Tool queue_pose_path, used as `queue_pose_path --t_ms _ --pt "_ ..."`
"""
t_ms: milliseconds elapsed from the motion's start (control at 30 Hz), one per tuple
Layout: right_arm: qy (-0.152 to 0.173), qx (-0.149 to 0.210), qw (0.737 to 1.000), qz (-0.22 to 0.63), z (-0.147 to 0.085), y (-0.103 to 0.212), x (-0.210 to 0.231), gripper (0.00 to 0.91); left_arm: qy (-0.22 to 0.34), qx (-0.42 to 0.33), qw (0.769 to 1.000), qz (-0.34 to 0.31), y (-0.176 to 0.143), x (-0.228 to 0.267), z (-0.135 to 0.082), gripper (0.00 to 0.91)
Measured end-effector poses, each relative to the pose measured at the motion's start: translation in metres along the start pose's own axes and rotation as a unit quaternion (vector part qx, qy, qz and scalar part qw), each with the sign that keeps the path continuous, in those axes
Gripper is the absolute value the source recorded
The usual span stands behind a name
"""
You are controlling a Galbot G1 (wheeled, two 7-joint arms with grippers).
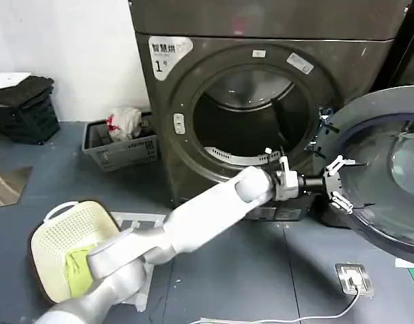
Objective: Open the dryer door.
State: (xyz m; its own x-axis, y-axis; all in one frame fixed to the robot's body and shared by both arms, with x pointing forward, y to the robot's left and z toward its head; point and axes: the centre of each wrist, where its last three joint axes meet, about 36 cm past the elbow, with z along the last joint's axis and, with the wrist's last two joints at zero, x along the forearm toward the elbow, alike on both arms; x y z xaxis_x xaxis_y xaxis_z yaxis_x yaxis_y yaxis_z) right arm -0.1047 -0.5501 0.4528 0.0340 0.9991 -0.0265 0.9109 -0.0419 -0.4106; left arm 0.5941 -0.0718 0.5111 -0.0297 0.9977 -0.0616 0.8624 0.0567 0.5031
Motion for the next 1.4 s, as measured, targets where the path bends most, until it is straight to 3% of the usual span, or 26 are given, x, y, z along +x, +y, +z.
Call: queue_pose_path --t_ms 233,567,900,1133,1400 --pt "0.001 -0.003 1.0 -0.012 -0.009 0.01 0.002 0.907 0.016 0.038 0.999 -0.009 -0.017 0.032 -0.015 0.907" --pt "0.015 -0.001 1.0 -0.016 -0.002 0.019 0.004 0.907 0.034 0.055 0.997 -0.046 -0.034 0.097 -0.063 0.907" --pt "0.033 0.023 0.999 0.011 0.015 0.006 0.0 0.907 0.095 0.104 0.977 -0.16 -0.047 0.179 -0.097 0.907" --pt "0.037 0.055 0.997 0.038 0.021 -0.013 -0.005 0.907 0.174 0.154 0.934 -0.272 -0.061 0.243 -0.121 0.907" --pt "0.031 0.06 0.997 0.044 0.019 -0.02 -0.02 0.907 0.27 0.201 0.858 -0.387 -0.072 0.308 -0.156 0.907"
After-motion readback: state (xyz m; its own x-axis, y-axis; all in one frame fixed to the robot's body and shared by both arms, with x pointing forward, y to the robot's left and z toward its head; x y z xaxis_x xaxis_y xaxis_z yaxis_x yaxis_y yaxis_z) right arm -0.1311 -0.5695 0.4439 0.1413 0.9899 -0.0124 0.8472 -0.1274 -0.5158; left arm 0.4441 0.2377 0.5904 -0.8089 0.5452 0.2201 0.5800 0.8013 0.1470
